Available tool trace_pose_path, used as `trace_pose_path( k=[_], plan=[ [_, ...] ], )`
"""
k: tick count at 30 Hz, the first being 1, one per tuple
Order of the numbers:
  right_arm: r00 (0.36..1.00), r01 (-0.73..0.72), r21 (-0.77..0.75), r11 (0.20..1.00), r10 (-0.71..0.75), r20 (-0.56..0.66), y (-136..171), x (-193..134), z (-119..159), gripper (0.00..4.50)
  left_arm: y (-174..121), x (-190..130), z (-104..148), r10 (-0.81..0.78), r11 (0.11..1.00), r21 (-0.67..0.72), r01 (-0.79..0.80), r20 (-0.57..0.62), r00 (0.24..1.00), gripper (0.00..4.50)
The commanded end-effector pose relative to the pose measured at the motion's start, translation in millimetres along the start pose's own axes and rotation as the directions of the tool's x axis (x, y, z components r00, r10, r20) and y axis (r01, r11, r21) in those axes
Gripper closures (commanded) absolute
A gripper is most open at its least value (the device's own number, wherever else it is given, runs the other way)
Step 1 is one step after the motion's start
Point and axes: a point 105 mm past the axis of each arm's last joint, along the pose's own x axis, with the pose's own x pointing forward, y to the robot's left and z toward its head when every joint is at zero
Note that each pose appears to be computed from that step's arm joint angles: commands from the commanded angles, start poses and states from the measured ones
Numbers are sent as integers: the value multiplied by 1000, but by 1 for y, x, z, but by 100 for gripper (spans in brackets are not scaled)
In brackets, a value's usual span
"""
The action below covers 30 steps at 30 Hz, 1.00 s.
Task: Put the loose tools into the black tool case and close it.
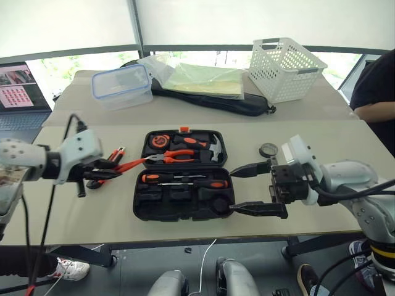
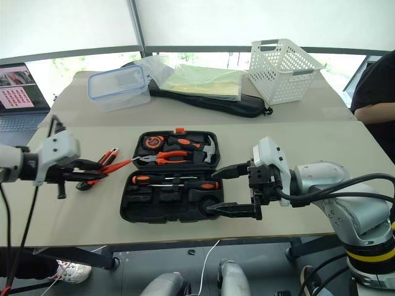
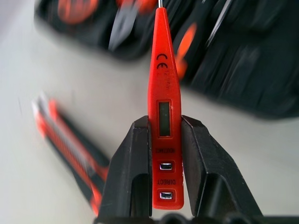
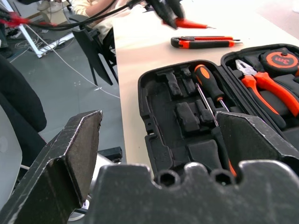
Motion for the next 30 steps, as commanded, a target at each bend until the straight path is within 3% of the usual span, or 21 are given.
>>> trace_pose_path(
  k=[1, 7, 10, 17, 21, 30],
  plan=[
    [1000, -2, -51, 999, 2, 3, 4, 1, 6, 0, -9, 27, 8, -153, 984, 87, 156, -40, 987, 407],
    [1000, 19, -43, 999, -19, 13, 6, 3, 6, 0, -5, 53, 3, -246, 958, 117, 263, -140, 959, 407],
    [999, 37, -40, 999, -36, 20, 6, 4, 4, 0, -6, 58, -3, -279, 955, 49, 291, -169, 945, 407],
    [997, 69, -31, 997, -68, 33, 3, 4, 2, 0, -18, 63, 4, -355, 934, -65, 350, -114, 928, 407],
    [996, 80, -32, 996, -78, 45, 2, 6, 3, 0, -16, 73, -7, -312, 950, -67, 305, -188, 931, 407],
    [994, 86, -27, 996, -84, 71, 1, 7, 7, 0, -18, 76, -7, -312, 950, -39, 311, -189, 931, 407]
  ],
)
